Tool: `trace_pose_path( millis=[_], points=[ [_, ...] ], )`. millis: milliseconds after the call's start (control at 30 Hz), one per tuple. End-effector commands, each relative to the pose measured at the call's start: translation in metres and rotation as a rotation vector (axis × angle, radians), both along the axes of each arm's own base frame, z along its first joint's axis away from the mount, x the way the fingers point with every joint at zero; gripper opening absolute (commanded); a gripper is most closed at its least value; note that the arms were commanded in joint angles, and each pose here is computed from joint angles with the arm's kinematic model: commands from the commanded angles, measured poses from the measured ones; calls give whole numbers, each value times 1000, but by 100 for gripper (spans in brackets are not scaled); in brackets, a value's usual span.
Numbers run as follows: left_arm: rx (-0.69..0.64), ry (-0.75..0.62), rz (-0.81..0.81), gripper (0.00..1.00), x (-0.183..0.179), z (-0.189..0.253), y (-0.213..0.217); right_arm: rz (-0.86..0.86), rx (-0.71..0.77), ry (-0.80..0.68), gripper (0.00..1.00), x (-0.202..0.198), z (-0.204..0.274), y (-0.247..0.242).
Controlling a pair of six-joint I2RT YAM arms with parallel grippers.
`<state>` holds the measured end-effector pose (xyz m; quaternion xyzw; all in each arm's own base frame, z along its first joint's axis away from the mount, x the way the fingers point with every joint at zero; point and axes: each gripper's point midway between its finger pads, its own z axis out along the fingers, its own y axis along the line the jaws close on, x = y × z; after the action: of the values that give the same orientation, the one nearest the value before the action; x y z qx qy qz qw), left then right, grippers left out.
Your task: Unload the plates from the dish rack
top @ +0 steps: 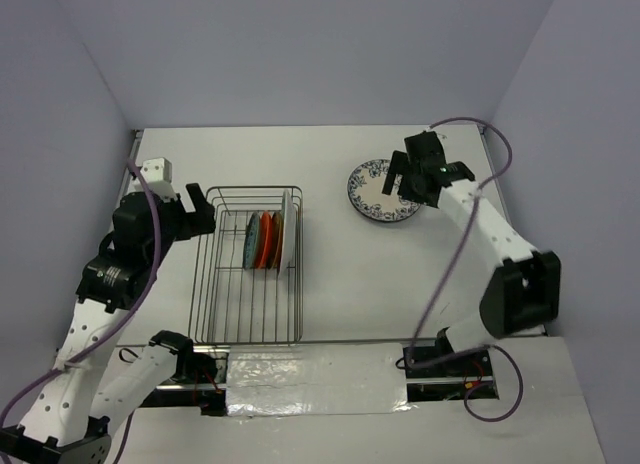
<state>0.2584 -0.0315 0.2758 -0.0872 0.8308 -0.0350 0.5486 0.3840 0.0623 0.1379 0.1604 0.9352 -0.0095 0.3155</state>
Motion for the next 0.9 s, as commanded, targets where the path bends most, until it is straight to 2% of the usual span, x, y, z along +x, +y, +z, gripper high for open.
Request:
trace_pose_path(
  millis=[0,67,100,133,233,333,433,467,500,533,567,633,800,867],
  points=[
    [-226,-116,-164,100,-3,47,-43,132,71,-248,100,-13,78,37],
    [-364,-154,-311,100,-10,65,-75,183,81,-249,100,-35,84,43],
    [-368,-182,-316,100,-8,72,-76,194,83,-240,100,-37,83,46],
    [-433,-172,-372,100,-10,77,-89,214,92,-251,100,-49,86,47],
    [-571,-55,-474,100,-10,67,-120,223,118,-302,100,-72,96,42],
    [-619,16,-550,99,2,54,-144,256,159,-362,100,-92,112,42],
    [-603,48,-617,100,3,46,-172,292,183,-379,100,-110,117,42],
    [-575,35,-578,100,10,42,-173,303,190,-375,100,-114,116,43],
    [-551,48,-608,99,2,42,-189,308,191,-376,100,-120,115,41],
    [-495,79,-588,99,9,29,-194,313,189,-375,100,-124,114,40],
    [-436,86,-492,99,19,20,-186,309,186,-369,100,-127,112,38],
    [-362,174,-442,97,20,-6,-188,309,186,-383,100,-135,113,35],
    [-301,253,-432,86,21,-46,-202,311,187,-406,100,-147,116,30],
    [-279,275,-409,79,21,-57,-202,315,194,-405,100,-149,115,31]
  ],
)
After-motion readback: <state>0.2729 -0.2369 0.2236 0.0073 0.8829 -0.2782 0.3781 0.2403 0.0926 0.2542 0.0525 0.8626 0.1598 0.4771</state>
